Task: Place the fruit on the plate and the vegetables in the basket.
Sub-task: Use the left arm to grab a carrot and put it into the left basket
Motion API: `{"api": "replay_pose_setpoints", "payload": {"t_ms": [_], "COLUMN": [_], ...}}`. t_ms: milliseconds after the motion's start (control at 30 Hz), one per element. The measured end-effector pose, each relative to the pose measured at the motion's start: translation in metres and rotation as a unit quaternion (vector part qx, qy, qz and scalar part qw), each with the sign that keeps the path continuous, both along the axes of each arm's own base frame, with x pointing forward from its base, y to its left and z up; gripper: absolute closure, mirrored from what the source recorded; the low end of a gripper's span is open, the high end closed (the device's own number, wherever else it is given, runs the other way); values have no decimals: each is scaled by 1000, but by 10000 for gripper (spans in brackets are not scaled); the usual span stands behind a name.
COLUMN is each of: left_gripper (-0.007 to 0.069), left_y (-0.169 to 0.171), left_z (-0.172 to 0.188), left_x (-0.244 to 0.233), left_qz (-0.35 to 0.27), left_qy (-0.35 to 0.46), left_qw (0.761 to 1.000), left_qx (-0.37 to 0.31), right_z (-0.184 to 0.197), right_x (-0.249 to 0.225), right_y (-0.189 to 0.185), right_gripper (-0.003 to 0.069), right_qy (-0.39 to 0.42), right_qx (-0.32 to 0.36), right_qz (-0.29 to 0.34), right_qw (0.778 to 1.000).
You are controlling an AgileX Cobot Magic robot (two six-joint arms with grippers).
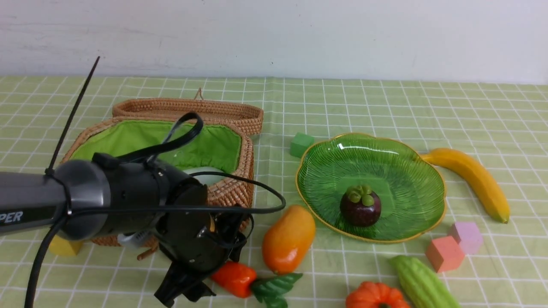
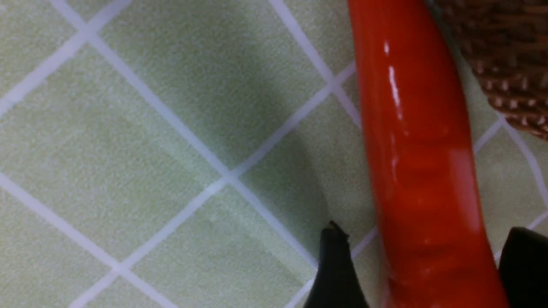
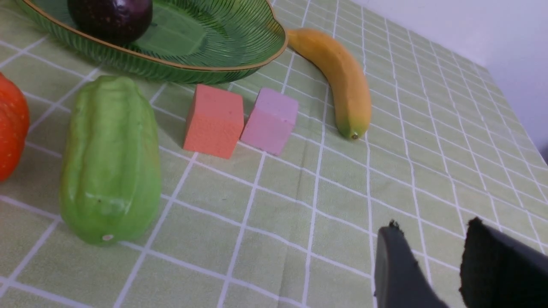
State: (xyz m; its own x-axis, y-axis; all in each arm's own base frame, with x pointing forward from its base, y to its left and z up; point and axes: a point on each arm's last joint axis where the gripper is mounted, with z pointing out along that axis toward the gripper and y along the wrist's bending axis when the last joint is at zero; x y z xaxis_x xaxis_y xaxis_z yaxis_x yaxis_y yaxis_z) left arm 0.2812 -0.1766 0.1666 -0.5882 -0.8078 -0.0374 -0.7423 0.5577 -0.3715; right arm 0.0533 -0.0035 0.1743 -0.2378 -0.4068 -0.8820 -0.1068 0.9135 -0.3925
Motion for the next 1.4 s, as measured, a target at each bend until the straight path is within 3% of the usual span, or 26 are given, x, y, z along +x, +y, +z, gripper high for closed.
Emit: {"api": "replay_pose_setpoints", "payload": {"t_ms": [200,233,333,467,567,633,733,767,833,867,967,1000,1033,1067,1100,1200,1400], "left_gripper": [200,248,298,297,297,297,297,297,297,297,297,297,297,297,297,297,297], "left_y": [1,1,2,4,7,8,9,9,11,12,16,17,19,19,20,22,30], "left_z": [-1,-2,0,14,27,41,56,57,70,73,86,88,94,94,104,121,162], "left_x": [-3,-5,-9,-20,-31,-46,-63,-64,-75,-78,-87,-88,-89,-89,-87,-78,-50], "left_qz": [-26,-43,-81,-173,-274,-386,-507,-507,-611,-641,-745,-759,-787,-787,-812,-827,-803], "left_qy": [12,20,32,40,45,53,49,48,19,4,-52,-62,-84,-84,-110,-142,-178], "left_qw": [999,999,996,983,959,920,860,860,792,767,664,647,609,609,569,529,499], "left_qx": [15,22,32,46,55,49,27,25,12,12,28,33,45,45,70,128,274], "right_z": [0,0,0,0,0,0,0,0,0,0,0,0,0,0,0,0,0], "right_x": [0,0,0,0,0,0,0,0,0,0,0,0,0,0,0,0,0], "right_y": [0,0,0,0,0,0,0,0,0,0,0,0,0,0,0,0,0], "right_gripper": [419,419,419,419,419,419,419,419,419,419,419,419,419,419,419,419,419], "right_qy": [0,0,0,0,0,0,0,0,0,0,0,0,0,0,0,0,0], "right_qx": [0,0,0,0,0,0,0,0,0,0,0,0,0,0,0,0,0], "right_qz": [0,0,0,0,0,0,0,0,0,0,0,0,0,0,0,0,0], "right_qw": [1000,1000,1000,1000,1000,1000,1000,1000,1000,1000,1000,1000,1000,1000,1000,1000,1000]}}
